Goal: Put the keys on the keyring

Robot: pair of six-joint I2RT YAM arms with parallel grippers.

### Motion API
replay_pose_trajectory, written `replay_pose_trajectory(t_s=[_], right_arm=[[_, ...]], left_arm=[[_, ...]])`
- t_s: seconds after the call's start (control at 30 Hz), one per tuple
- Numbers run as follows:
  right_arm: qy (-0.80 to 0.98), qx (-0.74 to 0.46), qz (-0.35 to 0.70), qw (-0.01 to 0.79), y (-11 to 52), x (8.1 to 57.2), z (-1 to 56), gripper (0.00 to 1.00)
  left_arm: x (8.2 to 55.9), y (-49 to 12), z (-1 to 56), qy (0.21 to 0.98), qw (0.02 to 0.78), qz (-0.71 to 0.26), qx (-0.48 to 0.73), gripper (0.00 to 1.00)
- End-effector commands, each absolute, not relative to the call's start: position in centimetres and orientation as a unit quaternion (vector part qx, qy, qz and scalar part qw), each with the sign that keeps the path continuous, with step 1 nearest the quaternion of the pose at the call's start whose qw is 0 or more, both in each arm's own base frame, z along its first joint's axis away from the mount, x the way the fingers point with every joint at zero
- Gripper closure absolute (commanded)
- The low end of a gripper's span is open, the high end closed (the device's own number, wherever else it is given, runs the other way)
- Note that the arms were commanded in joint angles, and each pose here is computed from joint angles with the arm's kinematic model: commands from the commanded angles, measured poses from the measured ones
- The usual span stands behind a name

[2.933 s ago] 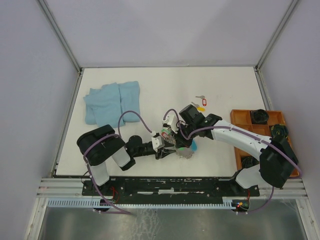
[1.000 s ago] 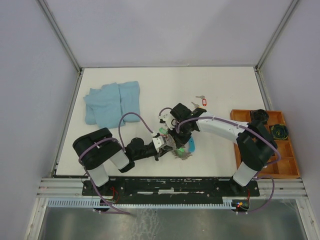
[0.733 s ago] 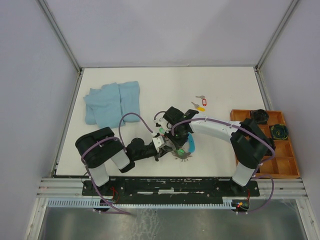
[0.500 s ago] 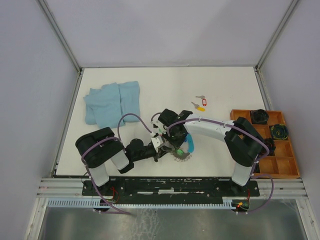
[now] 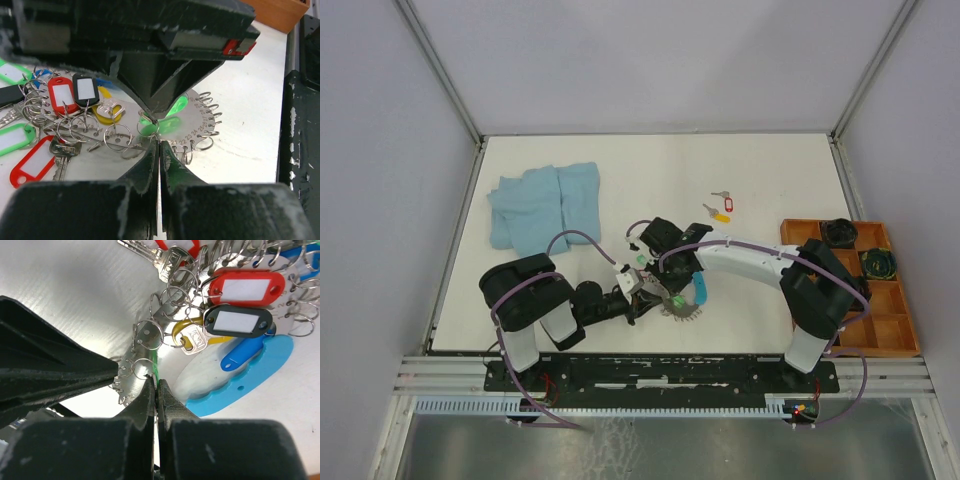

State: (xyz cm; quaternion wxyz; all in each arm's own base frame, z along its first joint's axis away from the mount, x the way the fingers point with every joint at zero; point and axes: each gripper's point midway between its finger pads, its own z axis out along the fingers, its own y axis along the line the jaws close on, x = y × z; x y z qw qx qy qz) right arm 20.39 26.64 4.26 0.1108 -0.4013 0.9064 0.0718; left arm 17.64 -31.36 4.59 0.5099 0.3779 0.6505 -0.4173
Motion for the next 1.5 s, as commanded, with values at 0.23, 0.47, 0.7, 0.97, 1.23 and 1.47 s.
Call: replay_pose_trajectory(t_s=[0.23,0.47,0.7,0.97,1.23,1.47], right_arm=[[0.884,-0.369,0.153,0.243,28.0,23.0,9.6,0.99],[0.878,-0.365,0.176,0.255,28.5,22.9,9.6,0.99],[0.878,-0.354,0.187,0.263,28.9,23.2,9.1,0.99],[0.881,-0.330,0.187,0.281,28.7,24.0,9.2,0.99],[0.884,-0.316,0.193,0.284,29.0,24.5,9.0,0.99],[0.885,-0.292,0.184,0.312,29.4,26.2,8.8,0.99]], left_arm=[[18.2,-31.2,9.9,0.593,0.582,-0.443,0.336,0.97],[18.8,-30.0,11.0,0.597,0.600,-0.434,0.308,0.91],[19.3,-28.6,11.6,0.614,0.607,-0.433,0.259,0.70],[20.9,-26.3,11.2,0.673,0.592,-0.395,0.201,0.57],[22.4,-22.0,11.8,0.717,0.608,-0.304,0.152,0.40],[23.2,-17.4,12.7,0.734,0.625,-0.260,0.055,0.19]])
